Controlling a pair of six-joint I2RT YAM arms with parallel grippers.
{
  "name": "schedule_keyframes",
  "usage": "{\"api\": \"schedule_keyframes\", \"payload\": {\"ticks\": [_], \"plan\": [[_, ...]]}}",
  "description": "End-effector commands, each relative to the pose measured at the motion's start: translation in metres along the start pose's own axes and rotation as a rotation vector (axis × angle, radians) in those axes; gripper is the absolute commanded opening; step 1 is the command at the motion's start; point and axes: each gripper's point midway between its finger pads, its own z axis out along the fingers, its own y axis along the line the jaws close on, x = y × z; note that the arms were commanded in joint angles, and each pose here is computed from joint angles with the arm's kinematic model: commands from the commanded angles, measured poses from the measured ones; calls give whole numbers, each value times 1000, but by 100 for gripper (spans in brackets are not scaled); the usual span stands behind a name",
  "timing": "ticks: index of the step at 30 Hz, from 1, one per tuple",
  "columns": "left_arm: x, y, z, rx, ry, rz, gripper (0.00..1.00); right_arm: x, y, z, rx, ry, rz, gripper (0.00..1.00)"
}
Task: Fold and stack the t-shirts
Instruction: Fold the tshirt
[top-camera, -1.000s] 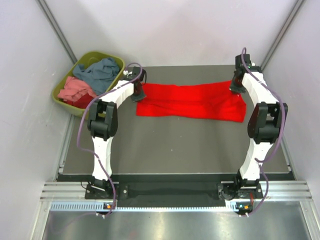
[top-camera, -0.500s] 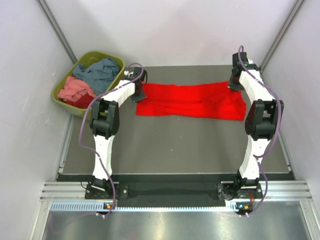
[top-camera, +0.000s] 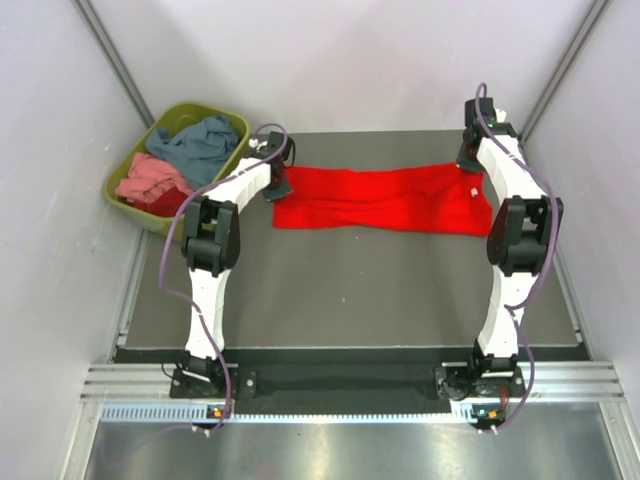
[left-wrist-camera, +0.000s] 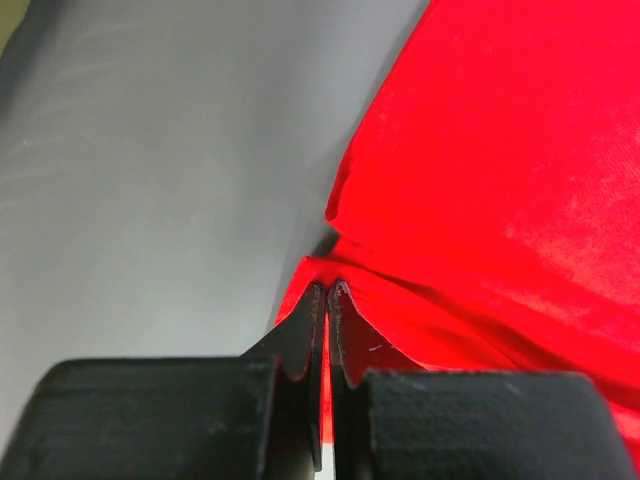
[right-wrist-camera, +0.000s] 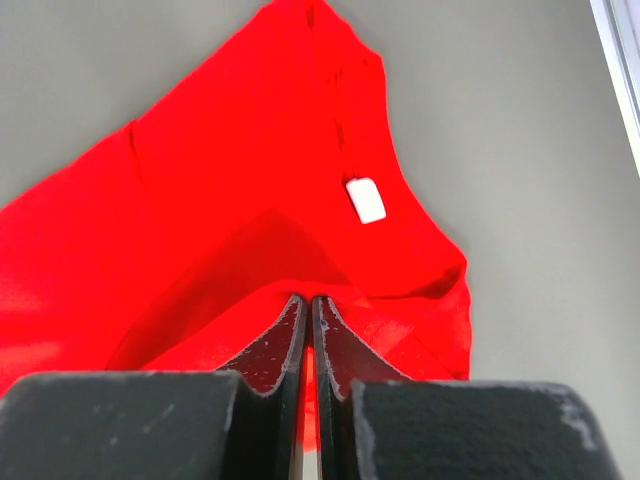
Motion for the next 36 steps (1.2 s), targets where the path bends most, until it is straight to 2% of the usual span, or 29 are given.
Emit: {"api": "schedule_keyframes", "payload": {"ticks": [1, 8, 12, 13, 17, 20, 25, 26, 27, 28, 30, 34, 36], "plan": [[-13, 10, 4, -43, -30, 0, 0, -16, -5, 10, 34, -45, -7, 0], [-13, 14, 4, -55, -24, -3, 0, -14, -8, 16, 60, -45, -13, 0], [-18, 7, -2, -16, -29, -2, 0, -15, 5, 20, -7, -45, -13, 0], [-22, 4, -7, 3, -36, 3, 5, -20, 7, 18, -16, -53, -8, 0], [-38, -4, -27, 59, -78, 11, 13, -21, 13, 20, -36, -55, 16, 1], [-43, -2, -35, 58, -93, 20, 21, -18, 17, 24, -50, -47, 24, 6], [-41, 10, -39, 7, -98, 36, 23, -29, 22, 23, -74, -75, 20, 6], [-41, 11, -40, 5, -97, 38, 24, -30, 24, 23, -83, -74, 23, 7], [-41, 13, -45, 3, -97, 38, 28, -29, 31, 23, -119, -66, 24, 13], [-40, 12, -47, 12, -92, 40, 28, -34, 18, 28, -118, -65, 48, 17], [-39, 12, -57, 25, -91, 45, 29, -34, 21, 29, -138, -58, 51, 25], [-27, 10, -72, 71, -70, 62, 30, -45, 29, 16, -192, -80, 57, 27], [-11, -4, -79, 165, -41, 80, 30, -45, 38, 7, -251, -70, 75, 27]]}}
